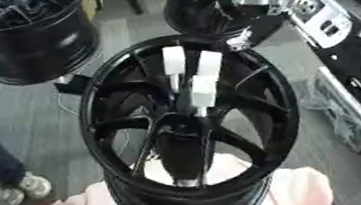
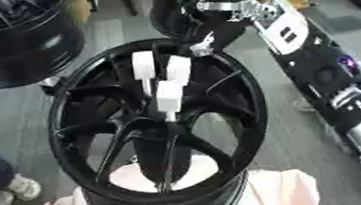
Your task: Pull the pin out of the wheel hub.
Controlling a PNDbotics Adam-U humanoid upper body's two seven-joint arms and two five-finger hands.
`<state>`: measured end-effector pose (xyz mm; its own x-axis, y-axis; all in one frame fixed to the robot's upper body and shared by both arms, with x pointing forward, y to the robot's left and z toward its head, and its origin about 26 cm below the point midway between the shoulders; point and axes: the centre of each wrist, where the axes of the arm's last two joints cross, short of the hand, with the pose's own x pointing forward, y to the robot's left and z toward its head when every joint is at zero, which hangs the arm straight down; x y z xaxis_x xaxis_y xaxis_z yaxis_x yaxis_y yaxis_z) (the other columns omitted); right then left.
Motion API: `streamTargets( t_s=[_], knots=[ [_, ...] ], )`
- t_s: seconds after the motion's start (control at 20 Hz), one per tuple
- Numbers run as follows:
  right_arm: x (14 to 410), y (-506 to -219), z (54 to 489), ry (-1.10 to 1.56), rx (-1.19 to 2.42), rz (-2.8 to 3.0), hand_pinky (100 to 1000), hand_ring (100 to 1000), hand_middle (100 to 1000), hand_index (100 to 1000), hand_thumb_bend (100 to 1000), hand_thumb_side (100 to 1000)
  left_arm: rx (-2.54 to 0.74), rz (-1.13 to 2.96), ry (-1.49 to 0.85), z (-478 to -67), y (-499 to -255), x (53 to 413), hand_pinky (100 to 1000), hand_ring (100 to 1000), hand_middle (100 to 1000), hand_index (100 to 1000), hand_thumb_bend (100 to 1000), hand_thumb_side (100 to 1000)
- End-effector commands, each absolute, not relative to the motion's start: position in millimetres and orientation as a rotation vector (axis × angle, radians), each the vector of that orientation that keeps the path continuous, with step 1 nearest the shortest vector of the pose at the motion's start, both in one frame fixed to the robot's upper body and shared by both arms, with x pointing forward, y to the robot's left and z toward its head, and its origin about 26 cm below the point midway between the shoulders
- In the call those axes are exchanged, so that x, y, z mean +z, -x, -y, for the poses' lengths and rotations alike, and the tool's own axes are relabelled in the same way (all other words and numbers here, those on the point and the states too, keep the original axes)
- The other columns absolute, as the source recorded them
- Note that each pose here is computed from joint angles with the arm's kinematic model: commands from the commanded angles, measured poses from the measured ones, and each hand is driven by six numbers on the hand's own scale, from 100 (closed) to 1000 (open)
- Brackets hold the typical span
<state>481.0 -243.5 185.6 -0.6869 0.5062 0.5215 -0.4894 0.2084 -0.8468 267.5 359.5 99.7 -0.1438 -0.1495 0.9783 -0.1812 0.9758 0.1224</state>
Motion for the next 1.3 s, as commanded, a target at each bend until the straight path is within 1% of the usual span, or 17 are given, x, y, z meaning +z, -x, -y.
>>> streamTargets(
  t_s=[0.05,0.45,0.8,1.3],
  knots=[
    [201.9,-482.0,249.8,0.029,1.769,1.677,748,713,782,868,393,452,0.006,1.744,-0.258,-361.0,-268.0,107.8,693,614,593,658,100,855],
    [196.4,-482.4,240.2,0.014,1.882,1.609,755,735,782,867,400,441,0.004,1.744,-0.255,-360.5,-268.4,108.0,693,614,593,658,100,855],
    [189.8,-482.7,232.7,0.016,1.963,1.556,759,739,782,867,383,440,0.002,1.743,-0.254,-360.3,-268.5,108.0,692,614,594,658,100,856],
    [180.0,-483.8,228.6,0.043,2.038,1.495,757,735,770,858,367,409,0.003,1.742,-0.254,-360.2,-268.2,107.9,692,614,594,659,100,856]
  ],
)
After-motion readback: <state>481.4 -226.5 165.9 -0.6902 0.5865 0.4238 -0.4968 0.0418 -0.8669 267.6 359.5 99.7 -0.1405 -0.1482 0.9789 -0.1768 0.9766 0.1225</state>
